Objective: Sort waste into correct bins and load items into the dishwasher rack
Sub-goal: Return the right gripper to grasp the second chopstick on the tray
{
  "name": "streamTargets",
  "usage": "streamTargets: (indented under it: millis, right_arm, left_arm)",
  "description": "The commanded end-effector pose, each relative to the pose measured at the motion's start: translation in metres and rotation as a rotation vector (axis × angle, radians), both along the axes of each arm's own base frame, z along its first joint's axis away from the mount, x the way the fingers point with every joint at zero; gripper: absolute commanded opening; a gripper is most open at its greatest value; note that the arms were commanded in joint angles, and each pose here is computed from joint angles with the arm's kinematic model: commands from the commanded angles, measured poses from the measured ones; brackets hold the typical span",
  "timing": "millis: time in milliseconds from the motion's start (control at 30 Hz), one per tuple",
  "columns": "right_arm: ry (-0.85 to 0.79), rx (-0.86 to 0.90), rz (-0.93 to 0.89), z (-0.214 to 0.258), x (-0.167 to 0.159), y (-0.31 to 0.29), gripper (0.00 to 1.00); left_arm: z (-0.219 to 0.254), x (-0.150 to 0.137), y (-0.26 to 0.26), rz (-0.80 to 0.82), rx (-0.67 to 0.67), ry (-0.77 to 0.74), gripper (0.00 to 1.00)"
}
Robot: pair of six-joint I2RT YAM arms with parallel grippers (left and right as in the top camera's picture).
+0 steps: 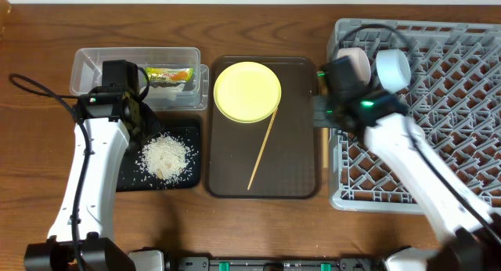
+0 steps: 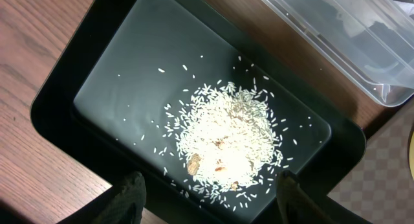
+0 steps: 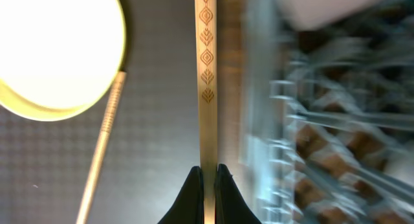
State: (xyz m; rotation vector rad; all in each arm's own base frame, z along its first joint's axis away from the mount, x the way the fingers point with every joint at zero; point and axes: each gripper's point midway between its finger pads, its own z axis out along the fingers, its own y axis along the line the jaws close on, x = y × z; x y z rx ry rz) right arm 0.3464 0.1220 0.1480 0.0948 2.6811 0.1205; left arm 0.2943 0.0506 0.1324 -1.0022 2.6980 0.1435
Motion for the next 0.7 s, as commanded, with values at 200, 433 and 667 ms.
streamTargets:
  millis: [200,433,667]
  right_arm:
    - [0.098,-0.122,-0.028,-0.004,-0.013,-0.082,0.01]
    - [0.186,-0.159,-0.021,-0.028,-0.01,-0.105,0.01]
    - [0.217,-0.149,0.022,-0.047,-0.004,-0.099,0.11]
  left_arm:
    - [0.001,-0.001,0.002,0.012,0.003,-0.002,0.67]
    - [0.001,-0.001,0.002,0.012,0.003,-0.001,0.67]
    - [0.001,-0.001,0.002,0.012,0.003,-0.002,0.67]
